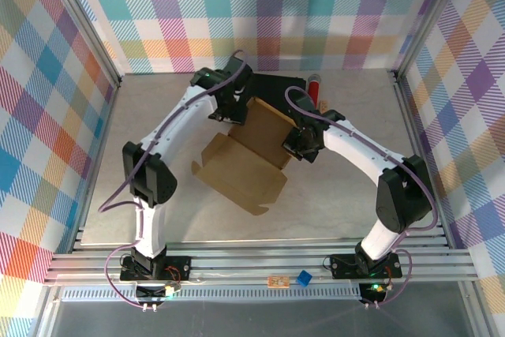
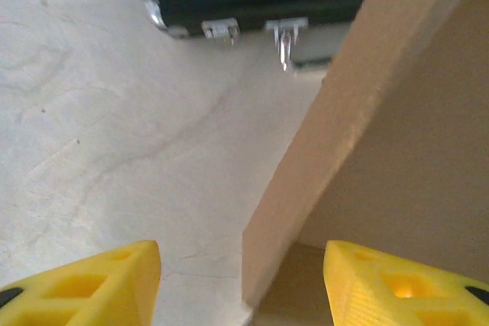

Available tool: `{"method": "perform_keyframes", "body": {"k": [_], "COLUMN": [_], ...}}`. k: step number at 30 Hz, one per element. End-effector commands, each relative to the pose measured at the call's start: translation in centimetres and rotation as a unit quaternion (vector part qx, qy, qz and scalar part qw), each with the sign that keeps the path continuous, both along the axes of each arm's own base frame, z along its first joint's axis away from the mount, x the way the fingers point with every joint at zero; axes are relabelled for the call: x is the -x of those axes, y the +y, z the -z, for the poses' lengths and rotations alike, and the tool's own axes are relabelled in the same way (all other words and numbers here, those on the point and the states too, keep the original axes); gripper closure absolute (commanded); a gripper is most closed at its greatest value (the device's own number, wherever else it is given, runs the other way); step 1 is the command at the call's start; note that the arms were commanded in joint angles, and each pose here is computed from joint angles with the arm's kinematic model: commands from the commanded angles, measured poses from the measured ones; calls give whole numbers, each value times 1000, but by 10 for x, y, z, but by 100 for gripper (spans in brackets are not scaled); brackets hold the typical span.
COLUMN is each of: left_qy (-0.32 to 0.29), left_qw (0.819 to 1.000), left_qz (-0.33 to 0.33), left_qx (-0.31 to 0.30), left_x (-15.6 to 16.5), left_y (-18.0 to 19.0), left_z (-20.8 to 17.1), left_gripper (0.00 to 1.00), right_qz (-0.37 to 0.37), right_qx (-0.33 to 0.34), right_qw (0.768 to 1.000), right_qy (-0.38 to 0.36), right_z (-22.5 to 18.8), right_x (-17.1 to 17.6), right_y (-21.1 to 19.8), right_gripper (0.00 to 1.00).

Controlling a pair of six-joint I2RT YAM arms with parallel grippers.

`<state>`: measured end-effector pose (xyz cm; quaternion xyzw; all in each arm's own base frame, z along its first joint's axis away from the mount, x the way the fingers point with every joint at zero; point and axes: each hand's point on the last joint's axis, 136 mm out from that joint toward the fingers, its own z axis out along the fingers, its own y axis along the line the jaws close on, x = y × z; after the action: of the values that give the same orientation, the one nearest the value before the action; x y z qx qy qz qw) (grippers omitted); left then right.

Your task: Fold the paper box

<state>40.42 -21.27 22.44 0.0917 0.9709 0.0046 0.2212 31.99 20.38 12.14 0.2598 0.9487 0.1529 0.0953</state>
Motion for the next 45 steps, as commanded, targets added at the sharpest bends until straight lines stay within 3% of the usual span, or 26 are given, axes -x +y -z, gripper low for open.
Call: {"method": "perform_keyframes", "body": {"k": [1,6,14,23,30,34,36,39,40,41,45], "left_qy": [-103,-106,29,57,70,63,56,44,40,37,28], "left_qw": [986,976,972,965,973,980,983,988,990,992,998], "left_qz": [-88,-120,-120,-92,-79,-75,-72,-57,-49,-38,15], "left_qx": [101,150,198,238,206,171,160,137,125,111,58], "left_x": [8,35,96,91,81,75,71,67,66,66,63], "left_y": [15,35,30,-11,-21,-18,-18,-17,-16,-15,-9], "left_z": [-92,-116,-50,-14,9,16,15,10,8,5,-6], "left_gripper": [41,37,37,38,63,71,79,100,100,100,100], "right_qz": [66,133,238,261,270,276,277,278,275,269,213], "right_qx": [-20,-49,-96,-108,-115,-121,-124,-126,-128,-126,-102], "right_qw": [998,989,965,957,952,949,948,947,948,950,970], "right_qy": [13,36,60,71,83,90,92,99,99,99,52], "right_z": [-16,-16,-14,-13,-9,-7,-7,-6,-8,-9,-31], "right_x": [-1,-5,-8,-7,-1,1,1,2,2,3,-1], "right_y": [-9,-19,-30,-28,-28,-26,-25,-23,-23,-23,-30], "right_gripper": [100,100,100,100,100,100,100,100,100,98,49]}}
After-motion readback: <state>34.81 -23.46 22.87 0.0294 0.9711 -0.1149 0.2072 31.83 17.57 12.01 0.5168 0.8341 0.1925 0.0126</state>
